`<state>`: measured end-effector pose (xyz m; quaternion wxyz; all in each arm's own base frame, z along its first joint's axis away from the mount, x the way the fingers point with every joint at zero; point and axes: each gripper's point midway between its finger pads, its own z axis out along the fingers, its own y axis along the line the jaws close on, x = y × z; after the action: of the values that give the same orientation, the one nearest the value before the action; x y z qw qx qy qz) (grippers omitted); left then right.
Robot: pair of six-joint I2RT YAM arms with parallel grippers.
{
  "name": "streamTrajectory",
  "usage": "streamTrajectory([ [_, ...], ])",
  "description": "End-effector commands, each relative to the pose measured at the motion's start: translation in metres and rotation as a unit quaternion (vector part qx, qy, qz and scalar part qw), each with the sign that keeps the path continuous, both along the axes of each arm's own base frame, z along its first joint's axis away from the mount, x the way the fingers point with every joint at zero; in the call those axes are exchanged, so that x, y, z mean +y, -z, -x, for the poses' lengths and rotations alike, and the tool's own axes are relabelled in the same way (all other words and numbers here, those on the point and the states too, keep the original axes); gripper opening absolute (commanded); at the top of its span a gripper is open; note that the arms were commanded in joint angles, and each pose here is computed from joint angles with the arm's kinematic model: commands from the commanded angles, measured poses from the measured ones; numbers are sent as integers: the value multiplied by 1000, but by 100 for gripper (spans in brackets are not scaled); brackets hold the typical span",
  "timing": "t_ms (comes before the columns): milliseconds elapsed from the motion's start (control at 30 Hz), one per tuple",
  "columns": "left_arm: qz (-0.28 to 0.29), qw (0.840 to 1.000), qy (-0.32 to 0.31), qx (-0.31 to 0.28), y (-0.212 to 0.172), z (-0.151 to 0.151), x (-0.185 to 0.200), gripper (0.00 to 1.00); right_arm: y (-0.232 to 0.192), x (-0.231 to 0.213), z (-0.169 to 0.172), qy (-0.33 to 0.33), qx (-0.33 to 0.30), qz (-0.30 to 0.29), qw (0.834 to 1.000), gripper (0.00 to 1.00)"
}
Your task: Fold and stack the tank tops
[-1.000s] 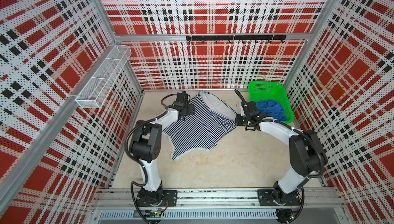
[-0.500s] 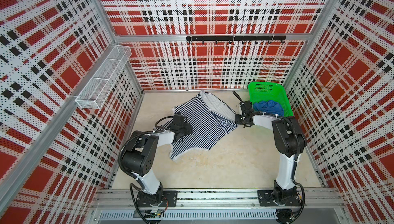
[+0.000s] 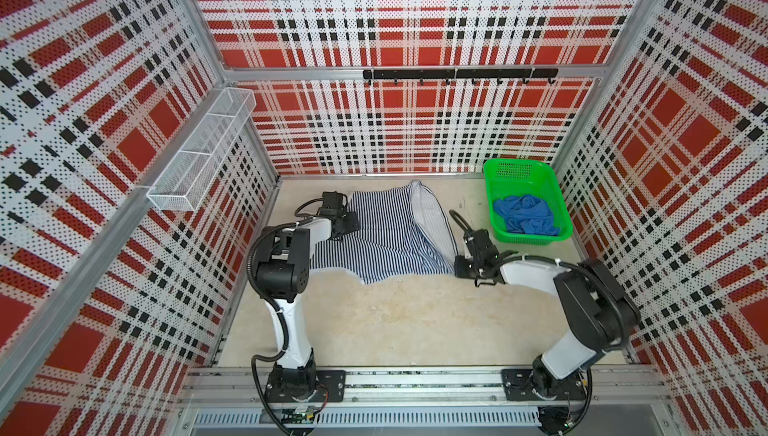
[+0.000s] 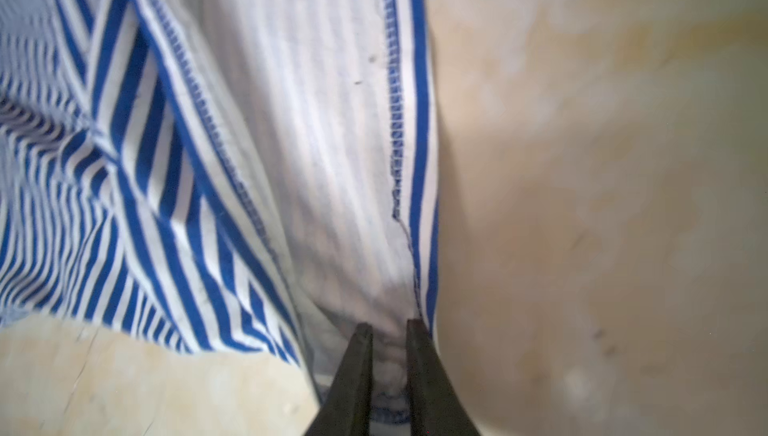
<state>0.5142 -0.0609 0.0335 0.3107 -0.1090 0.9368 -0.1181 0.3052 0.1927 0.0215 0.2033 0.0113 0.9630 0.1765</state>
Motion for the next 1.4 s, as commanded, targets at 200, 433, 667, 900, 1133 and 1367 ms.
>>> streamTrajectory([
  [200,-83,995,47,38,-37,9,10,70,-61,-33,25,17,14,72,997,35],
  [433,-42,997,65,10,-50,48,-37,70,-78,12,-6,-63,-14,16,998,31],
  [667,-3,997,57,57,8,84,-49,67,-64,42,-35,-119,-36,63,990,40],
  [900,-5,996,31,82,28,112,-32,67,-37,61,-50,-144,-31,129,981,41],
  [1133,-3,996,15,91,36,128,-16,66,-8,59,-57,-120,-13,150,981,36],
  [1367,3,996,4,89,35,134,-6,65,-12,42,-55,-76,-19,166,983,0],
])
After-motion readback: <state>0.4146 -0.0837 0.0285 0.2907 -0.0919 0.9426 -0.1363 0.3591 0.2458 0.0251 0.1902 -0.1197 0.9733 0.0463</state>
